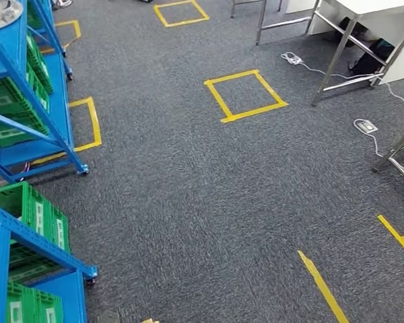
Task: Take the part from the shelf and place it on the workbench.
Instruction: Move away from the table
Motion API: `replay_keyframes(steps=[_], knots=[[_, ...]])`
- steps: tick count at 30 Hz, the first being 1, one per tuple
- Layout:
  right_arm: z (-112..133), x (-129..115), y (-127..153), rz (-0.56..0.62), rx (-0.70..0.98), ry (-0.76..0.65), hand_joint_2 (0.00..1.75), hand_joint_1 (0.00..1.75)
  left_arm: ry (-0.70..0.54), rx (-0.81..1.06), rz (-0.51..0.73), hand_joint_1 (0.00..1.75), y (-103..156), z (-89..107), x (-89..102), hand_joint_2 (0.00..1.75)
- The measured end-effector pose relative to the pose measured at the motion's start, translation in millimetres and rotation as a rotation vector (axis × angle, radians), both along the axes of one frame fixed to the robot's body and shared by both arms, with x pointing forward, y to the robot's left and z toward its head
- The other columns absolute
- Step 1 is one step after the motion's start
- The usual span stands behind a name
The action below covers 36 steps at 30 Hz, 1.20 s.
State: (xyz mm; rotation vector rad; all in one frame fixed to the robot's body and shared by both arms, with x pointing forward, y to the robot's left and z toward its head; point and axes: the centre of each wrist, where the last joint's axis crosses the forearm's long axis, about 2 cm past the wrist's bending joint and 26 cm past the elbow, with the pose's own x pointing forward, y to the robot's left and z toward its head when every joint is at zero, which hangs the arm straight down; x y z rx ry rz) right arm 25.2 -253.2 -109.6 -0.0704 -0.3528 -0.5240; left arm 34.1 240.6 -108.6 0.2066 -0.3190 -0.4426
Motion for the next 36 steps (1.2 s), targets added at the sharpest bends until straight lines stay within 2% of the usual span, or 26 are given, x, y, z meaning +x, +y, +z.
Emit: replay_keyframes(steps=[36], knots=[[-1.5,-5.1,-6.9,-0.003,-0.003,0.012,0.0,0.0,-0.001,-0.011,-0.01,0.0,-7.8,1.1,3.7,0.0]])
